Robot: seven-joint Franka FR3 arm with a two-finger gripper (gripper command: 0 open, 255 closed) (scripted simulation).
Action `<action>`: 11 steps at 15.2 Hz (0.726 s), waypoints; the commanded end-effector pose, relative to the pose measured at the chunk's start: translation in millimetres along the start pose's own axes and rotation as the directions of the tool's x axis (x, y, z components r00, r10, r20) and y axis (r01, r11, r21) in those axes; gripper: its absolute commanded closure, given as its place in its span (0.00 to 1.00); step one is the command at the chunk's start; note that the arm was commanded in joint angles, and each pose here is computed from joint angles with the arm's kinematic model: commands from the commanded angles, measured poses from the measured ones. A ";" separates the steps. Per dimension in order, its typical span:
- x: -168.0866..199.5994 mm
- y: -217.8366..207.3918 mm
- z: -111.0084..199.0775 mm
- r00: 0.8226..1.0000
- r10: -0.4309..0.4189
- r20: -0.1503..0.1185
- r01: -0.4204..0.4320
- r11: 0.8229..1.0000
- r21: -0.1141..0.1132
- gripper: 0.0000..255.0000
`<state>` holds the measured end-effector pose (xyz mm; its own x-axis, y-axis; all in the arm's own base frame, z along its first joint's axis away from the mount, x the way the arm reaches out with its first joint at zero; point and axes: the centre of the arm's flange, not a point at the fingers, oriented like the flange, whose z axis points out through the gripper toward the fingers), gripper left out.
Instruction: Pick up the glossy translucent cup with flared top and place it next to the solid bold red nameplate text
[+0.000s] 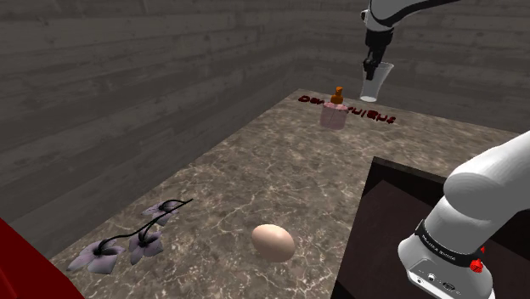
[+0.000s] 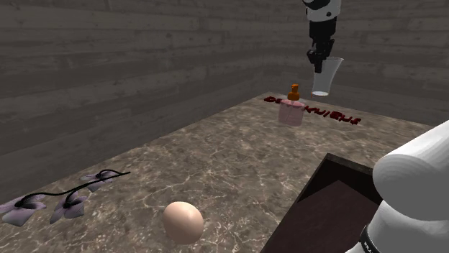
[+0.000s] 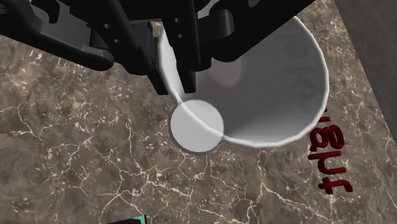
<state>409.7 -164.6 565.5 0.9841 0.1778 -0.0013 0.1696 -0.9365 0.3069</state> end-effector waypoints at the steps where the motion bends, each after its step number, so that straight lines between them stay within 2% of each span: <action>1: -12.1 23.4 6.1 1.000 -0.002 -0.001 0.002 1.000 -0.001 1.00; 11: -76.0 133.4 41.3 1.000 -0.002 -0.001 0.002 1.000 -0.001 1.00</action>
<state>363.3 -303.9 563.5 0.9841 0.1776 -0.0005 0.1693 -0.9368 0.3063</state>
